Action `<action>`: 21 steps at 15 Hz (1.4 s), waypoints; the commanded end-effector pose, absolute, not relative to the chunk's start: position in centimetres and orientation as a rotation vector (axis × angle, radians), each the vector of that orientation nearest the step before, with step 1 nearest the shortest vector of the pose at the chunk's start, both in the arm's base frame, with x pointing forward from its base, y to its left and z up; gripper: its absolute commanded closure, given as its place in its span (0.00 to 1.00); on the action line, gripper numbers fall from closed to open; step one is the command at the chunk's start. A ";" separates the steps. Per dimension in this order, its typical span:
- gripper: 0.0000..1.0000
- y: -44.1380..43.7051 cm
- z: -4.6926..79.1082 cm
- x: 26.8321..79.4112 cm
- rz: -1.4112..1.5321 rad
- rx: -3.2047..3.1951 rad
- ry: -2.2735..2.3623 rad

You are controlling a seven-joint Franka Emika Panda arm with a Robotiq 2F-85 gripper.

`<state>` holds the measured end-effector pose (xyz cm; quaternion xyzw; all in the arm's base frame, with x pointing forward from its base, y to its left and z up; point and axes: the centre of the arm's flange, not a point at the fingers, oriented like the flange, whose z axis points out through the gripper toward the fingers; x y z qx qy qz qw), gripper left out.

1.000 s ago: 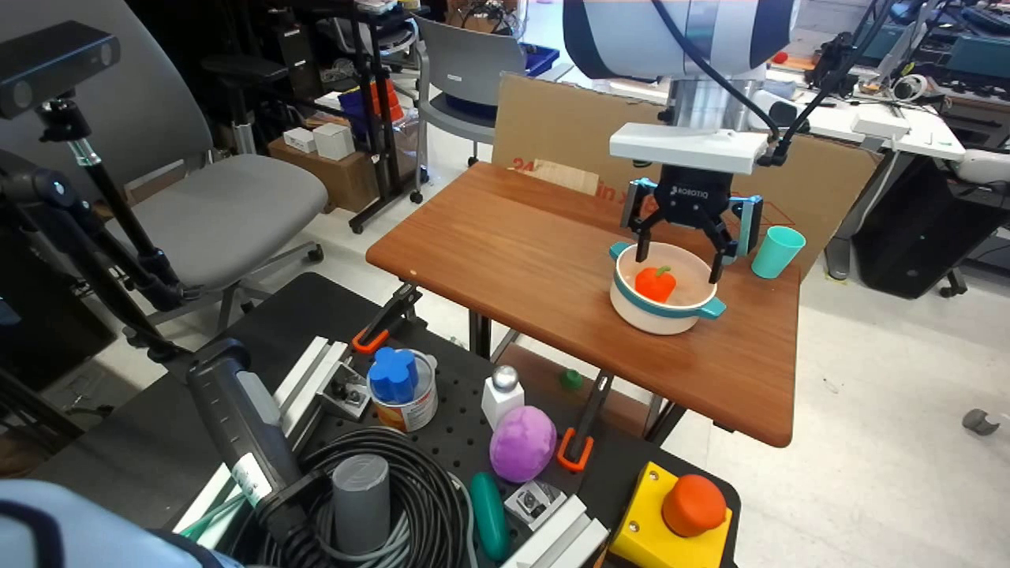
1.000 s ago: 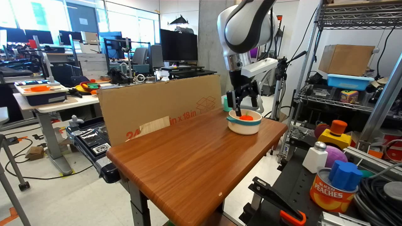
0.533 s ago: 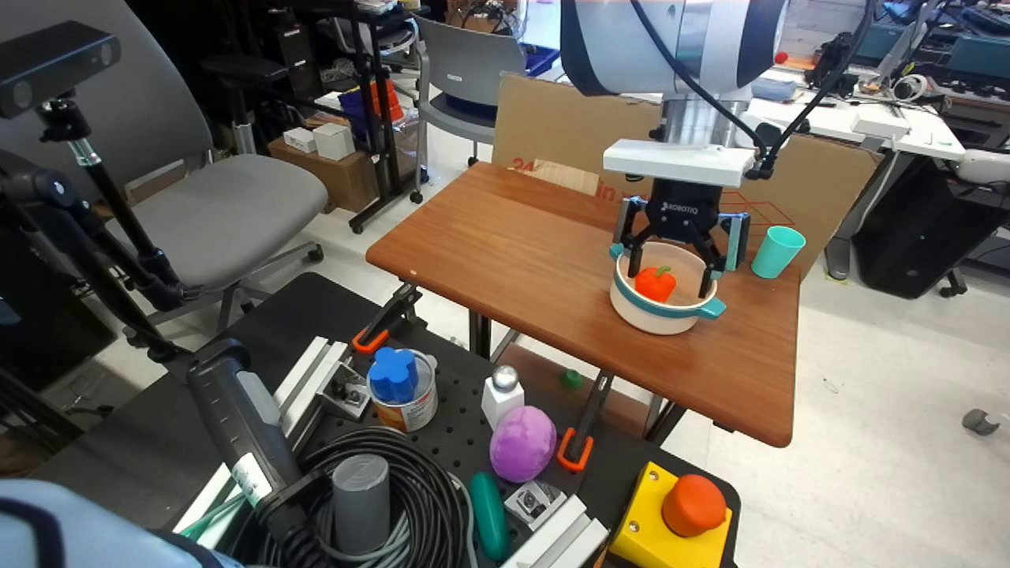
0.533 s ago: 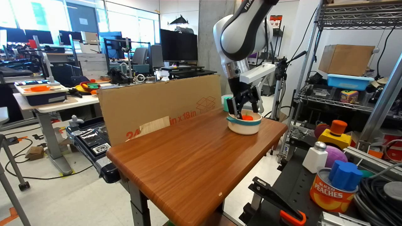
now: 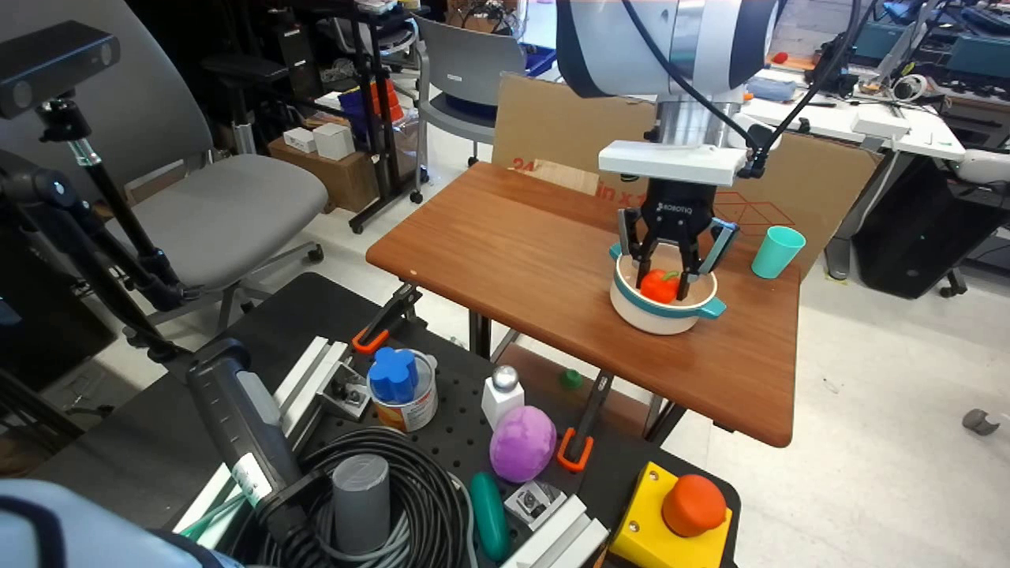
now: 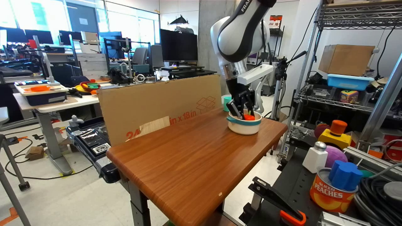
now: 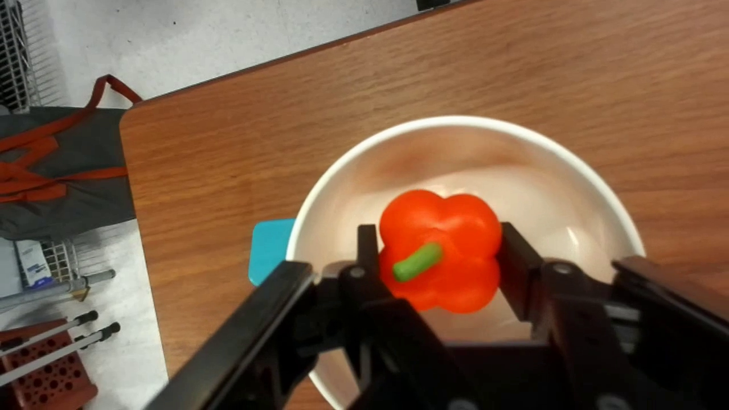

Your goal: Remove the object from the pot.

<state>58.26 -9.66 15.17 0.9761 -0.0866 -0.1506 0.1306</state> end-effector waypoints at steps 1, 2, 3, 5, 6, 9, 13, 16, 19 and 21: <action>0.73 -8.9 16.8 58.5 -0.418 2.851 -0.255; 0.73 -8.6 17.9 58.0 -0.395 2.859 -0.240; 0.73 -8.1 18.9 57.8 -0.359 2.870 -0.231; 0.73 -7.2 21.0 56.8 -0.294 2.882 -0.215; 0.73 -6.7 22.1 56.2 -0.250 2.891 -0.198; 0.73 -4.5 24.7 53.9 -0.116 2.935 -0.149; 0.73 -1.7 24.3 50.5 -0.124 2.968 -0.062; 0.73 -0.2 21.9 49.5 -0.190 2.958 -0.025; 0.73 2.0 20.1 49.9 -0.227 2.941 0.007; 0.73 3.5 19.7 50.6 -0.222 2.936 0.020</action>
